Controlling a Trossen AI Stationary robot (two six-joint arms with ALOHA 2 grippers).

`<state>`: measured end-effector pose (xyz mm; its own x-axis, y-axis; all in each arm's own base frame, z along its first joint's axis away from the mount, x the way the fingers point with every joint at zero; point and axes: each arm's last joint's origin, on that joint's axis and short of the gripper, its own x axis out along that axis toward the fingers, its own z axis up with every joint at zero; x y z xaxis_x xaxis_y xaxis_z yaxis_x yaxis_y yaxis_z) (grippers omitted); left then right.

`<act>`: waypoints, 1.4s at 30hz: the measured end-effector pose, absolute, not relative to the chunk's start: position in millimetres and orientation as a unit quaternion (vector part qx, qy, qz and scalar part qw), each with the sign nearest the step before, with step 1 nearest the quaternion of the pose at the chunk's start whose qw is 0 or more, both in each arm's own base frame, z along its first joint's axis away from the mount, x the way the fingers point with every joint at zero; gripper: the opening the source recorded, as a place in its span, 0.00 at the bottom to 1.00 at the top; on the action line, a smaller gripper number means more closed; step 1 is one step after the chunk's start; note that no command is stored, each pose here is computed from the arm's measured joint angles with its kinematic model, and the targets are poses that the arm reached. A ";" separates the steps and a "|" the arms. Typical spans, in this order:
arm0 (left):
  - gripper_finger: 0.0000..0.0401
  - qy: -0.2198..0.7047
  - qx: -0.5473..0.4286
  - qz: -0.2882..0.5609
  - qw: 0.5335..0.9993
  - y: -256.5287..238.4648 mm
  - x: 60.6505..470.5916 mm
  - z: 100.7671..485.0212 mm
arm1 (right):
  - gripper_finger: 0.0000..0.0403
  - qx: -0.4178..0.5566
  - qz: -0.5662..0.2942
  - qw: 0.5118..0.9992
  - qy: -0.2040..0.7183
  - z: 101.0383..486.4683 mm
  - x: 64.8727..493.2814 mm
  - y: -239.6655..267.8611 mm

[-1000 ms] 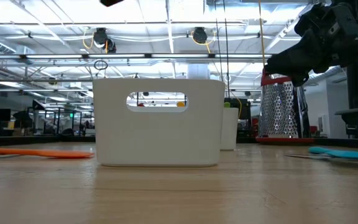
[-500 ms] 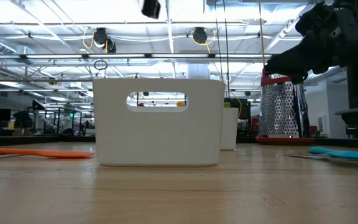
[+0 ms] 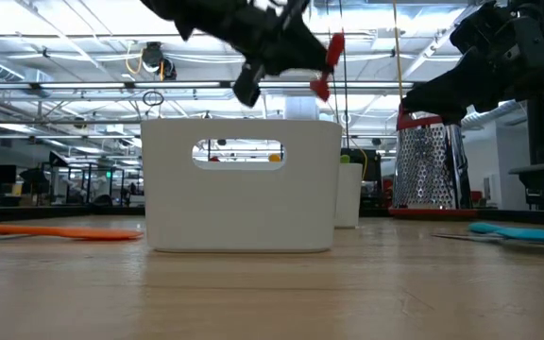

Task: Pick & Place Kitchen Items
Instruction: Put the red spatula into the top white bin

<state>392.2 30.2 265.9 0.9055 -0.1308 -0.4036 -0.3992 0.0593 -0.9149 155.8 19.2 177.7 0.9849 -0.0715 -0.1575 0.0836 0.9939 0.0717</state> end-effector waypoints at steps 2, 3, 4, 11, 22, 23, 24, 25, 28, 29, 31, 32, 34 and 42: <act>0.02 0.207 -0.696 0.108 0.679 39.8 393.3 257.7 | 0.23 0.039 -0.039 0.995 0.078 177.6 155.8 19.1; 0.02 0.211 -0.704 0.115 0.669 44.5 393.9 253.7 | 0.23 0.039 -0.039 0.995 0.078 177.6 155.8 19.1; 0.02 0.213 -0.710 0.120 0.660 48.7 394.4 250.4 | 0.23 0.039 -0.039 0.995 0.078 177.6 155.8 19.2; 0.02 0.237 -0.749 0.183 0.591 72.2 384.7 238.5 | 0.23 0.039 -0.039 0.995 0.079 177.3 155.8 19.1; 0.02 0.214 -0.800 0.211 0.519 83.0 381.9 237.7 | 0.23 0.039 -0.039 0.995 0.079 177.3 155.8 19.2; 0.02 0.215 -0.804 0.213 0.512 82.8 381.6 237.4 | 0.23 0.039 -0.039 0.995 0.079 177.3 155.8 19.2; 0.02 0.220 -0.806 0.217 0.505 82.4 380.9 236.4 | 0.23 0.039 -0.039 0.995 0.079 177.3 155.8 19.2; 0.02 0.227 -0.807 0.222 0.498 82.0 379.9 234.9 | 0.23 0.039 -0.039 0.995 0.079 177.4 155.8 19.1; 0.02 0.242 -0.806 0.238 0.485 82.5 378.8 228.0 | 0.23 0.039 -0.039 0.995 0.079 177.3 155.8 19.2; 0.02 0.245 -0.805 0.243 0.482 82.8 378.3 226.6 | 0.23 0.039 -0.039 0.995 0.079 177.3 155.8 19.2; 0.02 0.240 -0.809 0.241 0.479 84.2 381.5 223.2 | 0.23 0.039 -0.039 0.995 0.079 177.3 155.7 19.2; 0.02 0.236 -0.812 0.240 0.476 84.9 383.4 221.6 | 0.23 0.039 -0.039 0.995 0.079 177.3 155.8 19.2; 0.02 0.239 -0.814 0.245 0.470 85.9 386.3 213.1 | 0.23 0.039 -0.039 0.995 0.079 177.3 155.7 19.2; 0.02 0.225 -0.825 0.232 0.463 94.6 397.3 196.4 | 0.23 0.037 -0.039 0.995 0.087 176.0 155.6 19.1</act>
